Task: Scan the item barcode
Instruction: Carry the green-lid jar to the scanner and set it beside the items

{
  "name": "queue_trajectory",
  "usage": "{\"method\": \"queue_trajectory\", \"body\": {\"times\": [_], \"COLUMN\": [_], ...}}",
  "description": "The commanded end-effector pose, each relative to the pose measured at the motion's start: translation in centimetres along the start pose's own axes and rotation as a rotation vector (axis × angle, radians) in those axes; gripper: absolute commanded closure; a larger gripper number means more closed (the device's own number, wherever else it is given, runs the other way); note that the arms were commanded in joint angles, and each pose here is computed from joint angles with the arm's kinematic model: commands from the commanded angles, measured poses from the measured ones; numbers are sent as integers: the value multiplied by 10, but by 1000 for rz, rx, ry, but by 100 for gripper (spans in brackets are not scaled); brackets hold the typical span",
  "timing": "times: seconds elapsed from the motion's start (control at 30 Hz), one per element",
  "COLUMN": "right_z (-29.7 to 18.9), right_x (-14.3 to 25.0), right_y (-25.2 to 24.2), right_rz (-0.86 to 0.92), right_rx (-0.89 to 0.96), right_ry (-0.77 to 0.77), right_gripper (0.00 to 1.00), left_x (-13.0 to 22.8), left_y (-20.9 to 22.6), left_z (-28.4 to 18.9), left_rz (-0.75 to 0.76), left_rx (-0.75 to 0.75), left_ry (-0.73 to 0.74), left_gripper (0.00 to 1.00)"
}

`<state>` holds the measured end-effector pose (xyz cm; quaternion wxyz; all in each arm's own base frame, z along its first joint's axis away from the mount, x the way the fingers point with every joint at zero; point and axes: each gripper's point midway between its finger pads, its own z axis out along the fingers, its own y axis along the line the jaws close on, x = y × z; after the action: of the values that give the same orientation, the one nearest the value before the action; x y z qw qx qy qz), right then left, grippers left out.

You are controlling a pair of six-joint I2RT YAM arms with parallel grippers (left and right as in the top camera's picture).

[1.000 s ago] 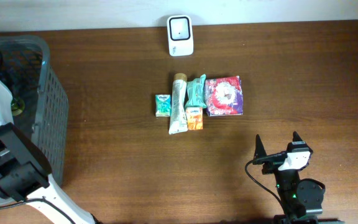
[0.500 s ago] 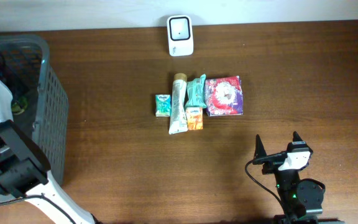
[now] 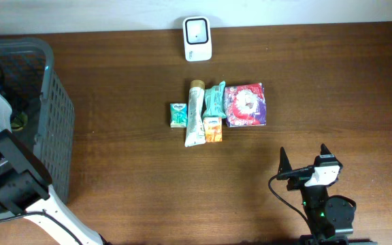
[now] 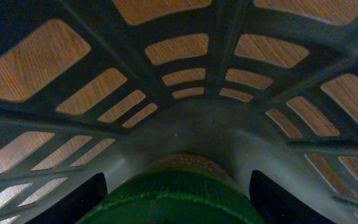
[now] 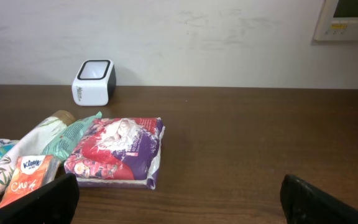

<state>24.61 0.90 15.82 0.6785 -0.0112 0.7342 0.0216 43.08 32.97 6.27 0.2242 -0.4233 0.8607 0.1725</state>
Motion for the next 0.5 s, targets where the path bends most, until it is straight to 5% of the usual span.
{"method": "queue_trajectory", "body": {"times": [0.0, 0.23, 0.47], "right_z": [0, 0, 0], "right_x": [4, 4, 4], "right_y": [0, 0, 0], "right_rz": [-6, -6, -6], "right_rx": [2, 2, 2], "right_ry": [6, 6, 7], "right_gripper": [1, 1, 2], "left_x": [-13, -58, -38], "left_y": [9, 18, -26], "left_z": [-13, -169, -452], "left_rz": [-1, -48, -41], "left_rx": [-9, 183, 963], "left_ry": [-30, -201, -478], "left_gripper": [49, 53, 45]}}
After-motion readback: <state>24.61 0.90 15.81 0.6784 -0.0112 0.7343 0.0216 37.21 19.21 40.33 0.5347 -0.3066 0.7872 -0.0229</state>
